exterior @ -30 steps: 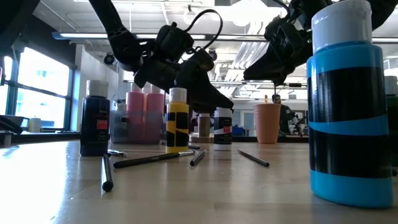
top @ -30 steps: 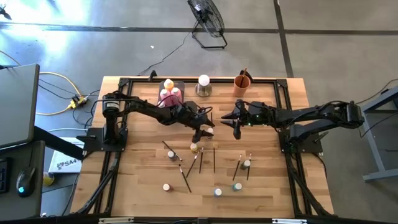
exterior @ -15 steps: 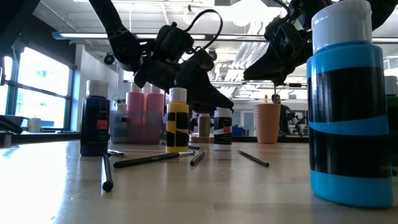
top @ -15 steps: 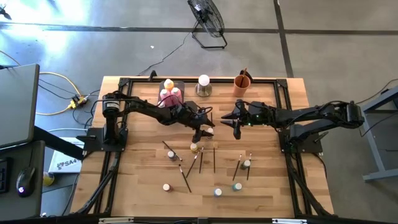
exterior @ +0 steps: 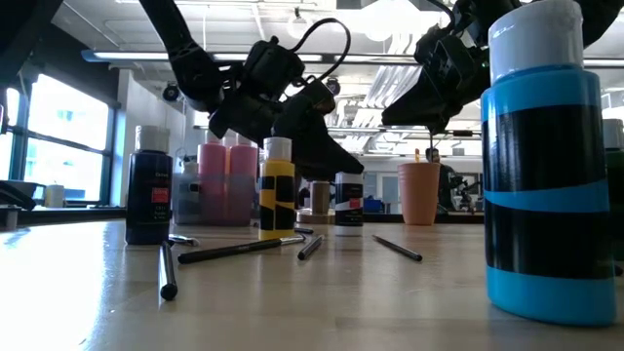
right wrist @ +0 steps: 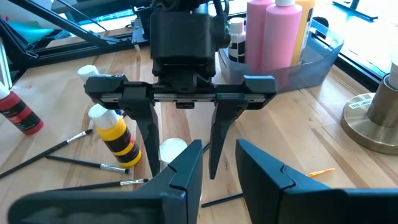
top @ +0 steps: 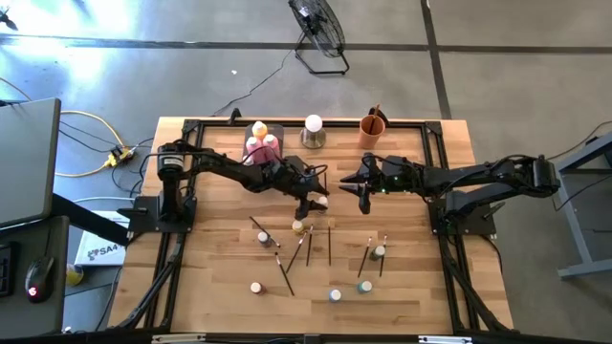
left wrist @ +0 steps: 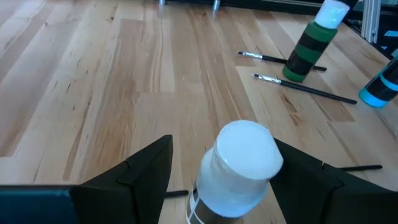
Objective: Pick & Place Paint Supplies
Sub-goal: Put the small white black paint bottle into the gray bin
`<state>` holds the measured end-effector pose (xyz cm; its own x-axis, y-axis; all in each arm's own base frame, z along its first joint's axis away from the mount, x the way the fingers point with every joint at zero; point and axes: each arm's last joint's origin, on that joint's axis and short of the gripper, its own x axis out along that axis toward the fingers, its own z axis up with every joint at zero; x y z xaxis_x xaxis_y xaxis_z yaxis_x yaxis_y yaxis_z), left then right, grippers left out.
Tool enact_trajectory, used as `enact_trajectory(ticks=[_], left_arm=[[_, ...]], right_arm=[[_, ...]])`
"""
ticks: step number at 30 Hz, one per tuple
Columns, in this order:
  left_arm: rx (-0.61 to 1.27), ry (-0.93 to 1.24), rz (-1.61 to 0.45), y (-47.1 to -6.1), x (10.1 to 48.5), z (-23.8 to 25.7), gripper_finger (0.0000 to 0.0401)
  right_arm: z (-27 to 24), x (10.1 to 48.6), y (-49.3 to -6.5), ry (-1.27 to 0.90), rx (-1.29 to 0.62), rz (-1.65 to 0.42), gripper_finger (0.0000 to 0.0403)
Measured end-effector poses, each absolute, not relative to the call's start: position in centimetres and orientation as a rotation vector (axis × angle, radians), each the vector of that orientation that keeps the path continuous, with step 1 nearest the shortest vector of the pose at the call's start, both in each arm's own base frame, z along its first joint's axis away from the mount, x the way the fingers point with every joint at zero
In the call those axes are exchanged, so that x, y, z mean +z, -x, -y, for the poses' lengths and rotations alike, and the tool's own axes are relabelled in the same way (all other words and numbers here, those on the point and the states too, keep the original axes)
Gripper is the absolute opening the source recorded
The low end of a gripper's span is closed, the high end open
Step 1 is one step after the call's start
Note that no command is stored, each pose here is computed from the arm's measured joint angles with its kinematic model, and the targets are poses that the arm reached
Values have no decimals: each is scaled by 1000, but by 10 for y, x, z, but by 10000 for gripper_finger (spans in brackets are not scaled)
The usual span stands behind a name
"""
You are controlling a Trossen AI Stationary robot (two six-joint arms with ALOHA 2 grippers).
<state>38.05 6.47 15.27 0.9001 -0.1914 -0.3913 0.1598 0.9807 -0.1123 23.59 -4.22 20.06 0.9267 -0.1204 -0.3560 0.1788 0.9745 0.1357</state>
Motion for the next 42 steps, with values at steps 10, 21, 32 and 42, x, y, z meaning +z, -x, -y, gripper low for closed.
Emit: enact_trajectory(ticks=[10, 21, 32, 42], left_arm=[[-152, 25, -444, -382, 150, -53, 242], [-145, 2, -380, -384, 156, -55, 242], [-151, -56, -320, -384, 166, -55, 242], [-174, -204, -302, -371, 191, -74, 242]], right_arm=[[42, 201, -236, -167, -154, -354, 91], [42, 201, -236, -168, -154, -354, 91], [42, 201, -236, -168, -154, -355, 91], [42, 200, -236, -168, -154, -361, 91]])
